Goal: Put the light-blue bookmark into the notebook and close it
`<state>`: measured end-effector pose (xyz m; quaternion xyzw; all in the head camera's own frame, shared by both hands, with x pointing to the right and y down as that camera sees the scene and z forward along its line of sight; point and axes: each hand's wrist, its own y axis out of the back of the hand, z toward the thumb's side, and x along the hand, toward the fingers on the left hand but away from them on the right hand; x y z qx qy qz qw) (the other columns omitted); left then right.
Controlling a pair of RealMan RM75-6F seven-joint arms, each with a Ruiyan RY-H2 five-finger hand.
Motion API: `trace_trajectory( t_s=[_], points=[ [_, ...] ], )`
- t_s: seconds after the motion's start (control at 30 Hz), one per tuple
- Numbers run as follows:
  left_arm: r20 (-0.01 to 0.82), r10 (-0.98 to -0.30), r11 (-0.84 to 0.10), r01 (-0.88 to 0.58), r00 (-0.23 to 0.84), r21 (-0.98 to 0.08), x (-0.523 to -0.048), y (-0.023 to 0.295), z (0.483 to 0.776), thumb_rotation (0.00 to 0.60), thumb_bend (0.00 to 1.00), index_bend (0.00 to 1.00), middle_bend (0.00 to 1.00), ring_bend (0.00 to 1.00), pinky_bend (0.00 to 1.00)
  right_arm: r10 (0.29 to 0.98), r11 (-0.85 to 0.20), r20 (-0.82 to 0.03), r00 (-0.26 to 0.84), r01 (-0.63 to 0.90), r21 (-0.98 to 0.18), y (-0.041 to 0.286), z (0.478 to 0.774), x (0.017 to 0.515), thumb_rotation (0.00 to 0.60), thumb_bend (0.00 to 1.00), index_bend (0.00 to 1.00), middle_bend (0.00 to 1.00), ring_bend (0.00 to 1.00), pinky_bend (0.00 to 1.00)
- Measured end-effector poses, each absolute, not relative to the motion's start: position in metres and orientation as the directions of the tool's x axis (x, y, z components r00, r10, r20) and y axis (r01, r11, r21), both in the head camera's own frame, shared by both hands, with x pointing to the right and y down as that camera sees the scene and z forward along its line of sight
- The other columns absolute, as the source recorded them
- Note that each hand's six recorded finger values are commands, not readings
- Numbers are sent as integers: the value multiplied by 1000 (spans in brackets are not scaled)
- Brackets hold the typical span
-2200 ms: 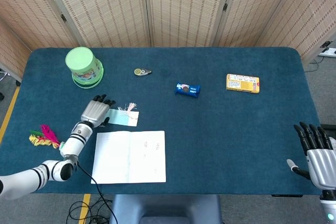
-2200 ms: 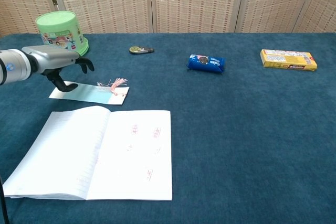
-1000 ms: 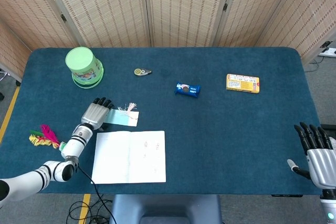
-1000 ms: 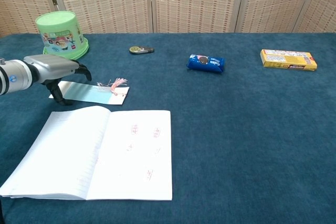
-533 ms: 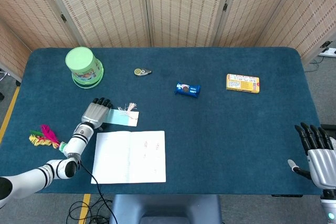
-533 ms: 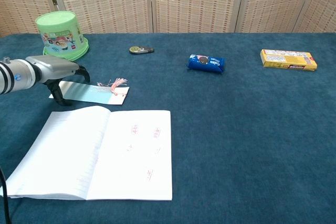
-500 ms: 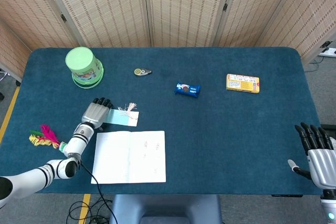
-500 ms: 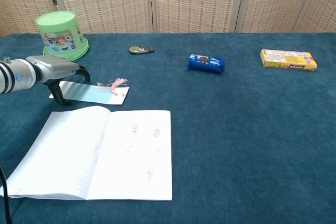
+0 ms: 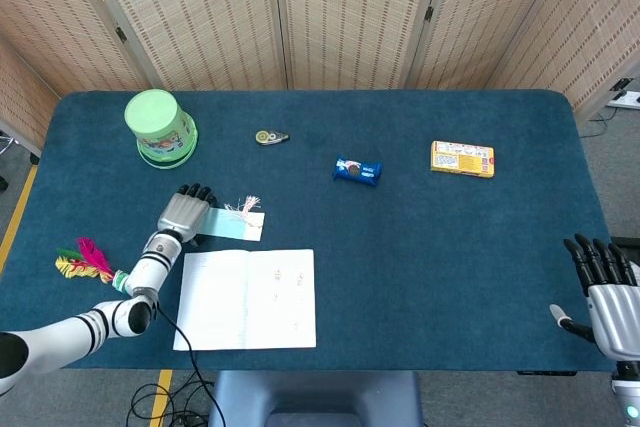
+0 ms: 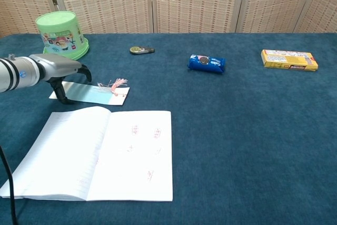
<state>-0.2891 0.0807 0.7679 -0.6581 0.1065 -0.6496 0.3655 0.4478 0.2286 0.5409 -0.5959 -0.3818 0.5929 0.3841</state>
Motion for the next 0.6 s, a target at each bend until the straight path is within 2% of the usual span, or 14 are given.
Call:
trace_trajectory(
  t_s=[0.6],
  points=[
    [785,-607,-717,343,123,-607,-284,83,771,600,273,255,106,52,131,908,-419,-419,-4,4,-908,229,543,452,600,139,39,57,0,0]
  ],
)
